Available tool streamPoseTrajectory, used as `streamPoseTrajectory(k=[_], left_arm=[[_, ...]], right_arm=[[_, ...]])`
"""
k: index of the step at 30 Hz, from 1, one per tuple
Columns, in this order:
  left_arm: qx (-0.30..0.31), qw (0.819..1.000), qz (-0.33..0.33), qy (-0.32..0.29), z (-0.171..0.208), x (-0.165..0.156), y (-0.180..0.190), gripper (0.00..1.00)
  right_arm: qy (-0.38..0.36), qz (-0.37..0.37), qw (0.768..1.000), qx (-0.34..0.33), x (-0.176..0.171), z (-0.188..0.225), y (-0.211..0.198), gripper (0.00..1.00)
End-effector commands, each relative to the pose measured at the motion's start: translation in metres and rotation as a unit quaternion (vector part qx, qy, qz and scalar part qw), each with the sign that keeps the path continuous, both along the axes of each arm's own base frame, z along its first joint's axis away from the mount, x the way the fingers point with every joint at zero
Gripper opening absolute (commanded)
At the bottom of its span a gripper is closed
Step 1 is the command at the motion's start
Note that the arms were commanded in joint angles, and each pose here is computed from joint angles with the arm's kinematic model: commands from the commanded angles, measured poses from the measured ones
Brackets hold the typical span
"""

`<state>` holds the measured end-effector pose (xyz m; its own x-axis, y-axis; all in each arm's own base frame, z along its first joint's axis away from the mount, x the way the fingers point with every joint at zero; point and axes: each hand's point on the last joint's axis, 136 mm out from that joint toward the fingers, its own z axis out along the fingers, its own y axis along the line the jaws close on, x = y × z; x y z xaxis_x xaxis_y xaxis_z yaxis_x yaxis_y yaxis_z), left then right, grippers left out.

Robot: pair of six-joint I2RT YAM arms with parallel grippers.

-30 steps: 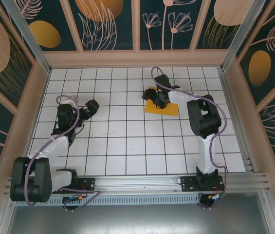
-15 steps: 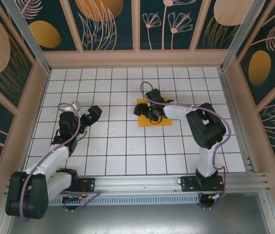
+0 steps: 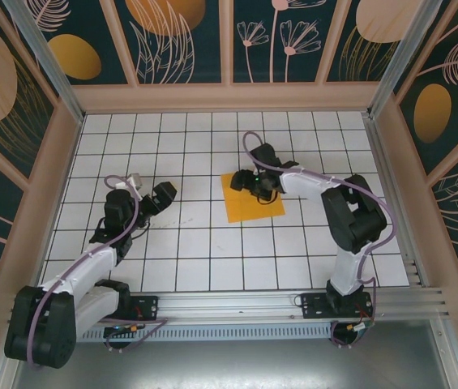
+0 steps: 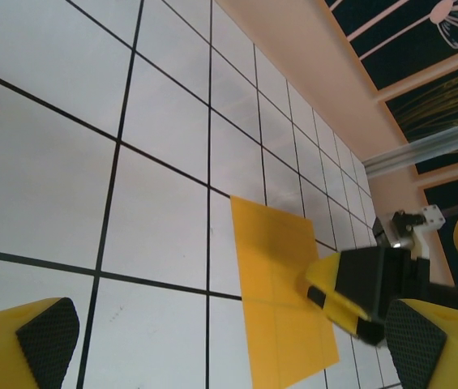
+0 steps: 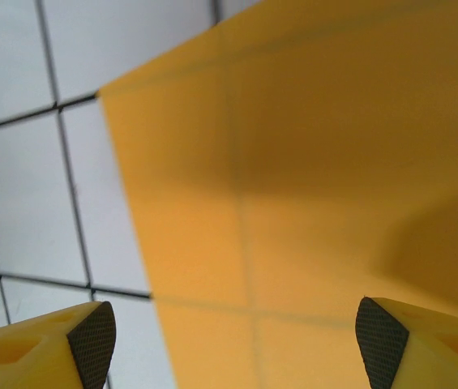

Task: Fold a paper plane with a square sheet of paper (pick it up from the middle)
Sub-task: Move the square sheet of paper to the center of the table.

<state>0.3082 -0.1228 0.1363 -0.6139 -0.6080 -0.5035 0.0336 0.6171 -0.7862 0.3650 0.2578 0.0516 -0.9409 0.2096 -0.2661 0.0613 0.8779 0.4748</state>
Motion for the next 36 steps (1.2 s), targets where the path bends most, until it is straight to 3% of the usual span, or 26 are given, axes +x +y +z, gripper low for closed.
streamPoseTrajectory(k=[1,8,13,17,23,36], left_arm=[[-0.007,1.000,-0.019,-0.009,0.006,0.002,-0.010,0.99],[-0.011,0.999,-0.033,-0.013,0.007,0.004,-0.019,0.99],[-0.009,0.999,-0.036,-0.015,0.009,0.004,-0.020,0.99],[-0.007,0.999,-0.037,-0.021,0.012,0.005,-0.020,0.99],[0.010,0.999,-0.022,-0.037,0.017,0.010,-0.014,0.99],[0.007,0.999,-0.012,-0.045,0.023,0.013,-0.012,0.99]], right_arm=[[0.012,-0.018,1.000,-0.019,0.003,-0.010,-0.029,0.81],[0.072,-0.081,0.994,-0.011,-0.032,-0.044,-0.046,0.80],[0.074,-0.101,0.992,0.006,-0.052,-0.043,-0.035,0.80],[0.024,-0.061,0.997,-0.045,-0.040,-0.020,-0.031,0.82],[-0.032,-0.037,0.986,-0.157,-0.018,0.013,-0.039,0.91],[0.010,0.019,0.977,-0.213,-0.010,-0.032,-0.009,0.86]])
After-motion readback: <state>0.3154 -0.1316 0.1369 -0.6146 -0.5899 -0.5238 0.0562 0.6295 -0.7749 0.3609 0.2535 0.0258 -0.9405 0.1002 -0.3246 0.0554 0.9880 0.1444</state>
